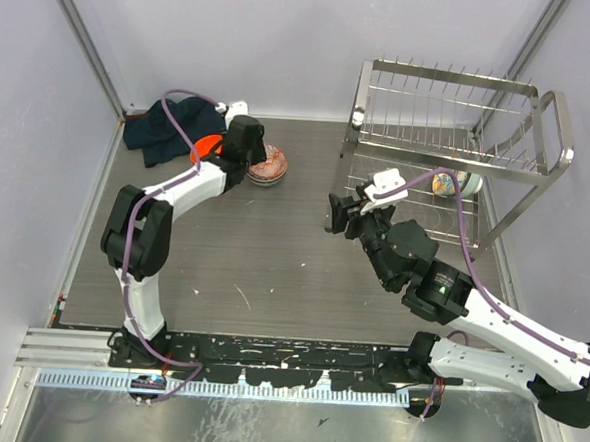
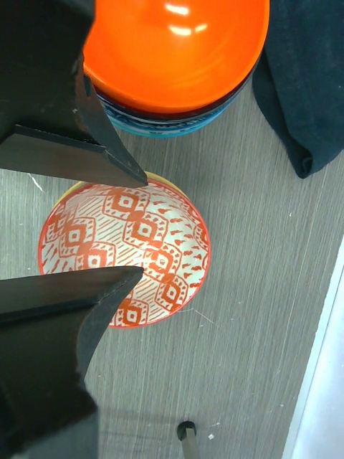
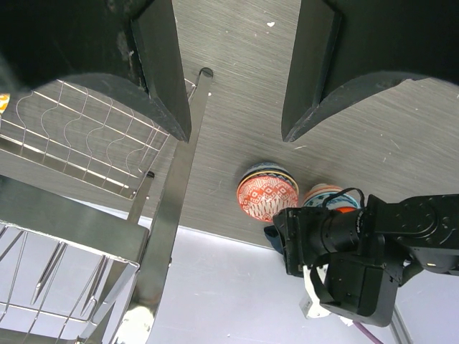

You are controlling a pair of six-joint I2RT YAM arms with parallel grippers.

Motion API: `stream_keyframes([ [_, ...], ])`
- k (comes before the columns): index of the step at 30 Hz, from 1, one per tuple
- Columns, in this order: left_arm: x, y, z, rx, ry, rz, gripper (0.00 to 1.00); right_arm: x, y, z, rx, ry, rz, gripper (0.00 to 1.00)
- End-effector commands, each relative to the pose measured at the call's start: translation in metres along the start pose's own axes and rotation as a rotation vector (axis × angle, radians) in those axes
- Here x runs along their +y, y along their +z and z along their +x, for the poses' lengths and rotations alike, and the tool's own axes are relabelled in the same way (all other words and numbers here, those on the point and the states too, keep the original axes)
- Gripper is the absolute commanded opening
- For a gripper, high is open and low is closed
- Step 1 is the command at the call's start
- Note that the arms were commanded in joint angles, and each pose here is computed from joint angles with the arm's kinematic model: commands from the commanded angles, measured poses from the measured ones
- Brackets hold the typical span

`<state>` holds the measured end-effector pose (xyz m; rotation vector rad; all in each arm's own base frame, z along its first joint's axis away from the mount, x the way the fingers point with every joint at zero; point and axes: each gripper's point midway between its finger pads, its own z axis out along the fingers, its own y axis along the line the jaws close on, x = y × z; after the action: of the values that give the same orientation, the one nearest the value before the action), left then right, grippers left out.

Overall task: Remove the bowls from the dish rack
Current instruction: Place the bowl with the bowl, then adjust the dish rack at the center of the board.

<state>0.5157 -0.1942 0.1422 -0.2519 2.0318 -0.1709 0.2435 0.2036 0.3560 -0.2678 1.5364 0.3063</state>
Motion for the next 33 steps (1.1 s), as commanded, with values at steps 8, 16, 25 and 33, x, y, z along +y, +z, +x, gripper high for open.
stream_keyframes([
  [8,-0.023,-0.072,-0.071,-0.189,0.000,0.072,0.56,-0.035,-0.014,-0.023,-0.073,0.091,0.156,0.60],
  [16,-0.074,-0.161,-0.083,-0.313,0.062,0.308,0.98,-0.088,-0.044,-0.033,-0.084,0.162,0.379,0.69],
  [25,-0.127,-0.241,-0.028,-0.304,0.124,0.629,0.98,-0.150,-0.093,-0.040,-0.079,0.232,0.663,0.87],
  [33,-0.173,-0.257,0.009,-0.311,0.242,0.746,0.98,-0.197,-0.138,-0.040,-0.130,0.260,0.883,1.00],
])
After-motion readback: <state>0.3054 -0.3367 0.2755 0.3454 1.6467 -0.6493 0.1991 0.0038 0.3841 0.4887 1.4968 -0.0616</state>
